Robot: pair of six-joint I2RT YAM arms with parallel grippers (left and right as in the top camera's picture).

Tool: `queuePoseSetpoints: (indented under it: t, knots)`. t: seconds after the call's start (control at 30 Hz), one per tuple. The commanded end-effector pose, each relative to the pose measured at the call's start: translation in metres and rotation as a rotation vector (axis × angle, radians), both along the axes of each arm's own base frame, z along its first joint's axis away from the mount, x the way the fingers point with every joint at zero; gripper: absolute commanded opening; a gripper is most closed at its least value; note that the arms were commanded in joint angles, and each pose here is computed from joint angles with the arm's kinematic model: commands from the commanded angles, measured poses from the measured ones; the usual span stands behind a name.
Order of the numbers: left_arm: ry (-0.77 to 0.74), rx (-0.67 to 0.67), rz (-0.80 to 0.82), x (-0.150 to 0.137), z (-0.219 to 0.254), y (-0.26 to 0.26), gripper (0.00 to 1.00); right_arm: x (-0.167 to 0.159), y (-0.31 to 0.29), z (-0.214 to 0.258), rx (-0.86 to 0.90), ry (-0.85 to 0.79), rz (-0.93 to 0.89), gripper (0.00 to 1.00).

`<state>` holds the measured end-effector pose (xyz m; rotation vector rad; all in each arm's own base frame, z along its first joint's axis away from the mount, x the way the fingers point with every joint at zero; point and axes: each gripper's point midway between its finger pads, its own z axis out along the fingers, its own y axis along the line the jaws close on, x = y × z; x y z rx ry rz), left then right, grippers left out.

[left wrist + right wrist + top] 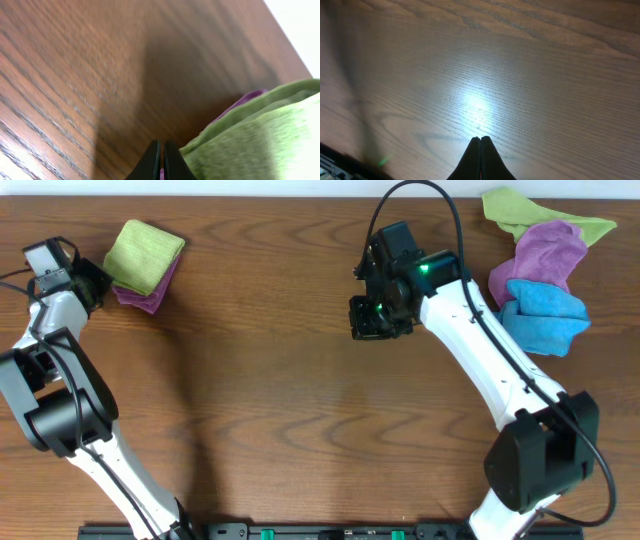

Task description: Fold the cloth

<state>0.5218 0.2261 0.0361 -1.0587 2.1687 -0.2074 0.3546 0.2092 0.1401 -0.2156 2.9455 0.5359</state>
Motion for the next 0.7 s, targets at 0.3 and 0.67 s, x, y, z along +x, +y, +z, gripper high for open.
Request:
queuePoseSetpoints:
  t: [0.3,0.67]
  knots:
    - [0.131,-0.097,-0.018,-0.023,-0.032,-0.017,0.06,0.002,0.008,0.008,0.016,-0.027,0.004,0.02]
    - [0.11,-0.187,-0.078,-0.017,-0.031,-0.044,0.06,0.001,0.012,0.008,0.018,-0.031,0.014,0.02]
